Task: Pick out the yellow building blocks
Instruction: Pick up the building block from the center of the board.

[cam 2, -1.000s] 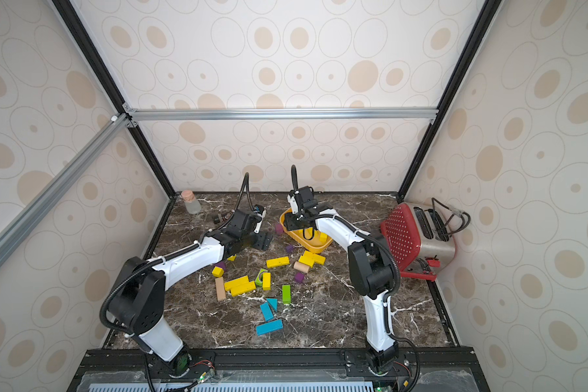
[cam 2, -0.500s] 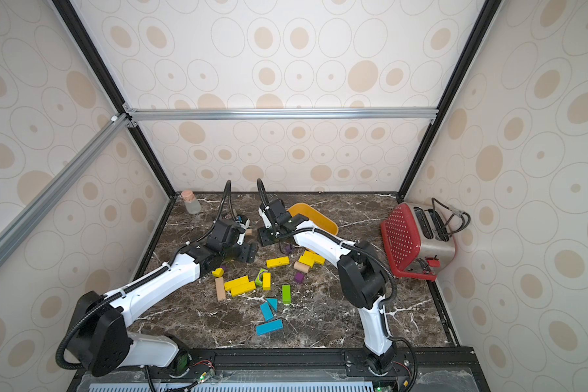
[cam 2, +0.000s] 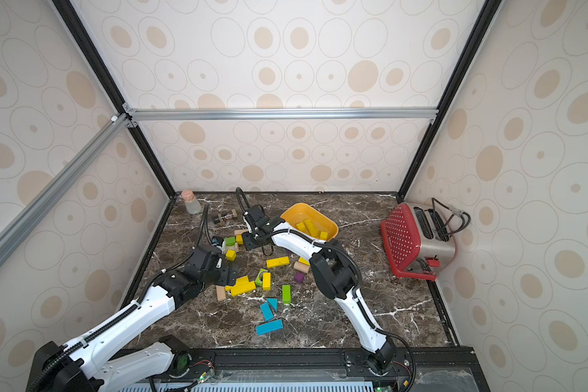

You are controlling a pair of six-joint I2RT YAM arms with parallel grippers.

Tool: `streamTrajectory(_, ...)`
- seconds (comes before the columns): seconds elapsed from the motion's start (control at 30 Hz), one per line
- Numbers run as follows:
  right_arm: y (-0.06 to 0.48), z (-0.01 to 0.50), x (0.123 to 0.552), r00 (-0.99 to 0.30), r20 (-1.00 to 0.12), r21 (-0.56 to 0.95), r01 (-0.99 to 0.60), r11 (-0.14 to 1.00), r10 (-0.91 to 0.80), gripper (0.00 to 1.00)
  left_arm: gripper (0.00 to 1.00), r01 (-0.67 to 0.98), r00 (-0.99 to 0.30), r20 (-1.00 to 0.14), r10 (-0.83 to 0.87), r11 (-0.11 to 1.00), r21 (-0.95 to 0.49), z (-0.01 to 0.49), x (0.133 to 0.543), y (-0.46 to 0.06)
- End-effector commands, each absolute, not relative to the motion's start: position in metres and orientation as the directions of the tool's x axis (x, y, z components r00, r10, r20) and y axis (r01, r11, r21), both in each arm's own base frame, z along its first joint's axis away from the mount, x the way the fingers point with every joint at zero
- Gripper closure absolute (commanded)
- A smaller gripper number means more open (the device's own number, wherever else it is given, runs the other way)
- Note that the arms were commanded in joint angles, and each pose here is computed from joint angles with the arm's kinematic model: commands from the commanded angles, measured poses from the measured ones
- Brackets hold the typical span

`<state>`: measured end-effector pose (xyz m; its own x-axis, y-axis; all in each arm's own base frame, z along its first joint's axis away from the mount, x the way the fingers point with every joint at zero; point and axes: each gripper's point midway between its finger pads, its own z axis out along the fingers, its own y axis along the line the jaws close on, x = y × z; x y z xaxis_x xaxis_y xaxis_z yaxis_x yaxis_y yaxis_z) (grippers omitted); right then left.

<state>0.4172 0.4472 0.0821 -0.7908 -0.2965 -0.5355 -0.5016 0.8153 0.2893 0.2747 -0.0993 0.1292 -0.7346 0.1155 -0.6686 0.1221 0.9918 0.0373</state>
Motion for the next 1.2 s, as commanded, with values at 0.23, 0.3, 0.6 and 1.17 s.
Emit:
streamTrajectory(0.23,0.467,0.058,0.441,-0.829,-0.52,0.323,-0.414,0.851,-0.206,0.47,0.01,-0.005,-0.706,-0.706,-0.044,0.998,-0.058,0.148,0.292,-0.065)
streamTrajectory(0.3,0.475,0.072,0.441,-0.822,-0.534,0.356,-0.43,0.83,-0.197,0.47,0.01,0.0,-0.701,-0.712,-0.043,0.998,-0.06,0.157,0.301,-0.063)
streamTrajectory(0.6,0.45,0.098,0.432,-0.789,-0.562,0.291,-0.47,0.833,-0.249,0.47,0.13,0.053,-0.719,-0.695,-0.026,0.994,-0.091,0.167,0.352,-0.08)
streamTrajectory(1.17,0.375,0.118,0.408,-0.748,-0.575,0.18,-0.51,0.841,-0.331,0.57,0.38,0.084,-0.798,-0.602,0.034,0.995,-0.055,0.113,0.448,-0.109)
